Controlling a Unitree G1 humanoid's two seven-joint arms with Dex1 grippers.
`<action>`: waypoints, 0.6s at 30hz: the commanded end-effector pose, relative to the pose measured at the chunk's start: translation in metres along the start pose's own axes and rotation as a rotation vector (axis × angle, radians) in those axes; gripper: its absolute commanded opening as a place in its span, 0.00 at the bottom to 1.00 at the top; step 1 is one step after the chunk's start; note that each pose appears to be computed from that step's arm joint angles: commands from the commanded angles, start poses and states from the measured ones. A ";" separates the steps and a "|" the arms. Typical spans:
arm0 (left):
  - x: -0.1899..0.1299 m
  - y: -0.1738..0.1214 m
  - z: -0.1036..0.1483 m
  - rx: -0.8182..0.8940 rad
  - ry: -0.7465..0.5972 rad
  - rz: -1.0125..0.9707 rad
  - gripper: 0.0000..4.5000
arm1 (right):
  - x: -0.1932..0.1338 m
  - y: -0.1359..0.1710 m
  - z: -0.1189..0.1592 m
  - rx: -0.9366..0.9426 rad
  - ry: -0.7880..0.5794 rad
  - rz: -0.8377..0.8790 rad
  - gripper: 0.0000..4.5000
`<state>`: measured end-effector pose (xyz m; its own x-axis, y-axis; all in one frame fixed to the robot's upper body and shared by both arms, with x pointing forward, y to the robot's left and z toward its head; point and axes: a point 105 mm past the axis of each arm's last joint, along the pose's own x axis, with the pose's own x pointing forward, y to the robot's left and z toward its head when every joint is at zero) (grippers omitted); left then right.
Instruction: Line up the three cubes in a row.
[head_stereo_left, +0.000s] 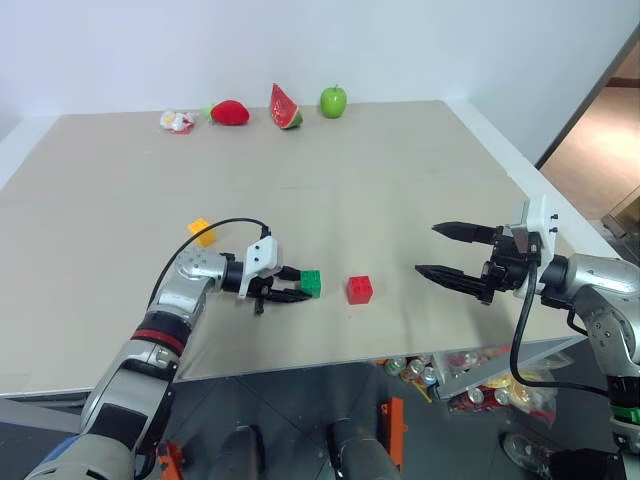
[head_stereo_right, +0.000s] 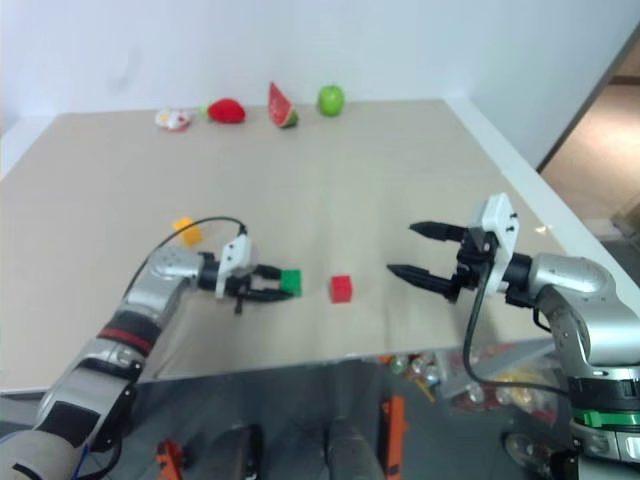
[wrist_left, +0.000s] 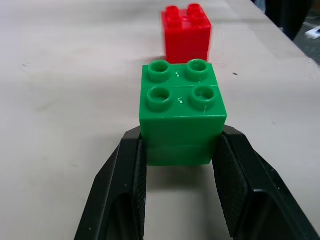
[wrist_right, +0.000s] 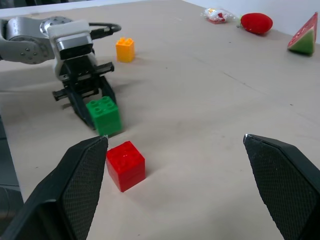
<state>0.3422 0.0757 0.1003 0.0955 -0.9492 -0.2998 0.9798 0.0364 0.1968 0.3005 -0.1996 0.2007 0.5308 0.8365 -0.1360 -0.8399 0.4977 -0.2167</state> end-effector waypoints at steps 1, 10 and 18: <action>-0.009 -0.002 0.012 0.011 -0.036 -0.010 0.29 | 0.001 -0.002 0.010 -0.040 -0.018 0.000 1.00; -0.007 -0.008 0.004 -0.019 -0.020 -0.006 0.29 | 0.004 -0.003 0.012 -0.042 -0.017 0.010 1.00; -0.005 0.008 -0.003 0.021 0.002 0.093 0.52 | 0.003 -0.002 0.014 -0.045 -0.016 0.008 1.00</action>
<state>0.3404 0.0777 0.0941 0.1290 -0.9500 -0.2843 0.9769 0.0725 0.2008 0.3036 -0.1937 0.2029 0.5142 0.8455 -0.1439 -0.8492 0.4783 -0.2238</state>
